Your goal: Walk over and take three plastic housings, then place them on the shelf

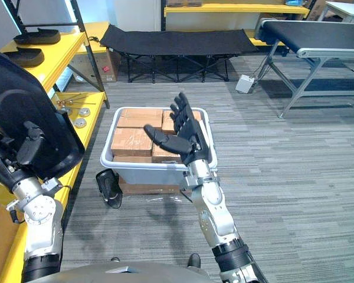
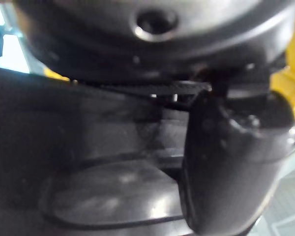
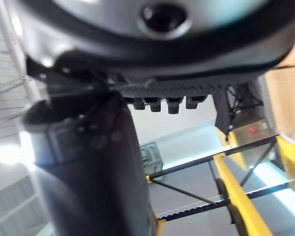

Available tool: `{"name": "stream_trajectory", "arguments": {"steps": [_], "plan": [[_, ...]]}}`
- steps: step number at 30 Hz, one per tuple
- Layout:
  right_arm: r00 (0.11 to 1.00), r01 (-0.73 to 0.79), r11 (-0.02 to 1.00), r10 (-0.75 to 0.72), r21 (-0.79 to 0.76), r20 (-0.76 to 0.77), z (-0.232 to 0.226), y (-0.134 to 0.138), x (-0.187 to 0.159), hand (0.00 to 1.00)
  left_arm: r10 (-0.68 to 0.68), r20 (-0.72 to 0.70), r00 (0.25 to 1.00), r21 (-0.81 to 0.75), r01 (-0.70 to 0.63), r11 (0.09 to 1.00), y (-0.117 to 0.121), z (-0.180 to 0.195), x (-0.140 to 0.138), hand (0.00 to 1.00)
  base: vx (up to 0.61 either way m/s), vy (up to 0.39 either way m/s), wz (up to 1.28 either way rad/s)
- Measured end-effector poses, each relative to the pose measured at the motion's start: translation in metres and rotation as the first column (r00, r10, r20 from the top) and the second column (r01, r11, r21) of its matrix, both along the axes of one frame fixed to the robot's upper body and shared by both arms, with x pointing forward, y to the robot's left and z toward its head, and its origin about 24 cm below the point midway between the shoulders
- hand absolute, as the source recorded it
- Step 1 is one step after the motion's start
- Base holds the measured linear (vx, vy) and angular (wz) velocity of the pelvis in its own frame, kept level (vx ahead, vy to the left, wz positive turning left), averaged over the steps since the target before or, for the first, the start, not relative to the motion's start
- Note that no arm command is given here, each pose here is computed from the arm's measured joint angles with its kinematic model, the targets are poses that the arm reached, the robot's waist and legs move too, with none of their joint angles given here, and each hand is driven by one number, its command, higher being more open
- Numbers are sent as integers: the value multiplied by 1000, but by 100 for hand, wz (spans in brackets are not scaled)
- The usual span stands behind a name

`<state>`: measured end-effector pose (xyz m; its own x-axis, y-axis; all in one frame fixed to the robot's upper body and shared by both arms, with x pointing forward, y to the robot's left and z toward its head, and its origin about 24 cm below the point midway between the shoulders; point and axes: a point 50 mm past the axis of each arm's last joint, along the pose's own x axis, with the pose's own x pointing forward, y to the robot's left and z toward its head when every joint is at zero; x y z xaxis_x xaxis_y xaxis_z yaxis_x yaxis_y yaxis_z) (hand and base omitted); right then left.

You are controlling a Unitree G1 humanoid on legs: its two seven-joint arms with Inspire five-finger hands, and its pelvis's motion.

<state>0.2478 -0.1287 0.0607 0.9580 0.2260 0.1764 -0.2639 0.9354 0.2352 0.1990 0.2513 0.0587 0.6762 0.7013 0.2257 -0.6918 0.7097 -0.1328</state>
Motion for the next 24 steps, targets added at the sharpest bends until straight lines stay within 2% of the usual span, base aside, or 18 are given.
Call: {"name": "stream_trajectory", "arguments": {"steps": [3,9,14,18,22,24], "plan": [[997,10,998,-14,-55,-73,-19,-8,1,100,-53,4,999,-42,53,998,0,-3,-13,0,24,6,8],[981,12,990,-39,-143,-191,-49,-13,2,100,-75,6,997,-72,75,995,0,-5,-33,0,0,1,51],[983,-117,953,71,-278,-169,-49,17,12,100,20,18,1000,-89,-18,996,22,0,-69,0,-56,35,76],[985,-166,949,145,-267,-96,-29,39,26,100,120,-6,993,-94,-120,988,39,-2,-100,0,-5,11,42],[985,-160,954,138,-254,-102,-27,40,29,100,110,-22,994,-134,-112,985,34,-9,-110,0,25,-8,59],[984,-150,954,119,-261,-131,-32,39,28,100,29,-12,1000,-165,-30,986,24,-13,-105,0,53,-29,90]]}}
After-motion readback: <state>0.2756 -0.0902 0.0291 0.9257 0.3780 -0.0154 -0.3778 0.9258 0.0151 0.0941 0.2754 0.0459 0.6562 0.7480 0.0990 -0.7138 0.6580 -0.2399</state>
